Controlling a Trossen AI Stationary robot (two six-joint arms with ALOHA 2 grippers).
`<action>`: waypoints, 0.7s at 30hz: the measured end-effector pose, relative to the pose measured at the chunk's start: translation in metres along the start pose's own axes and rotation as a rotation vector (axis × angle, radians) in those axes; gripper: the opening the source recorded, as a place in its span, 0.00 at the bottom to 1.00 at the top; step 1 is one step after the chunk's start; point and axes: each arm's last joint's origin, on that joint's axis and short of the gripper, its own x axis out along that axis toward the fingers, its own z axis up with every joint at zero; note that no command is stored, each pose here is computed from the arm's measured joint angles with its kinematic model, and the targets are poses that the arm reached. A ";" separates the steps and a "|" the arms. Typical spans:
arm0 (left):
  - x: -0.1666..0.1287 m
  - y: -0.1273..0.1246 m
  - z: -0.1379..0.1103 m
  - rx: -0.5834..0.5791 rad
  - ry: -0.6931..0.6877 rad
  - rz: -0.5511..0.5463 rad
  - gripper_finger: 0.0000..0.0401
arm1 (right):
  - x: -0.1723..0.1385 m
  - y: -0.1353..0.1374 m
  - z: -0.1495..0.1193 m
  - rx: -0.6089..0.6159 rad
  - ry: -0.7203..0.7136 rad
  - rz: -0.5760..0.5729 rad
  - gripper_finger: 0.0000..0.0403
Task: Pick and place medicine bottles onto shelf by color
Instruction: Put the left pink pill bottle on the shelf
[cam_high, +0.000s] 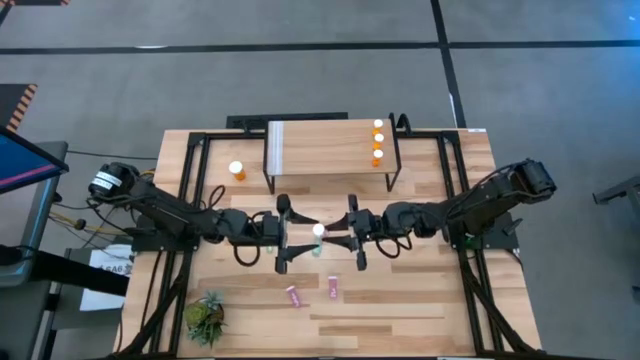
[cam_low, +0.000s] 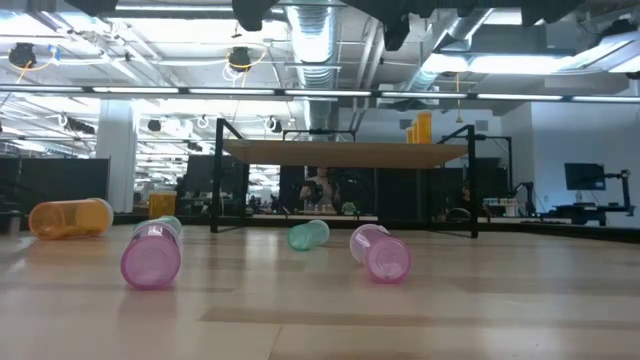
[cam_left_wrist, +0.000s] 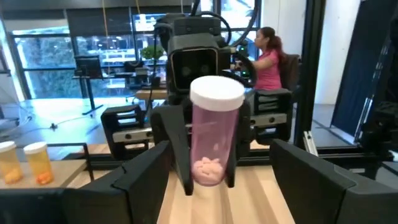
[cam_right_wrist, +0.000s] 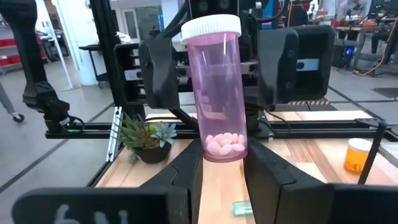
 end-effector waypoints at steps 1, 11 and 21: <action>0.000 0.000 0.000 0.001 0.004 0.001 0.66 | 0.000 0.000 0.000 0.000 -0.002 0.005 0.28; 0.012 -0.001 -0.013 0.004 -0.069 0.025 0.66 | 0.001 0.001 0.000 0.054 -0.013 0.016 0.28; 0.013 -0.001 -0.015 0.033 -0.068 0.082 0.61 | 0.001 0.000 -0.001 0.053 0.001 0.015 0.28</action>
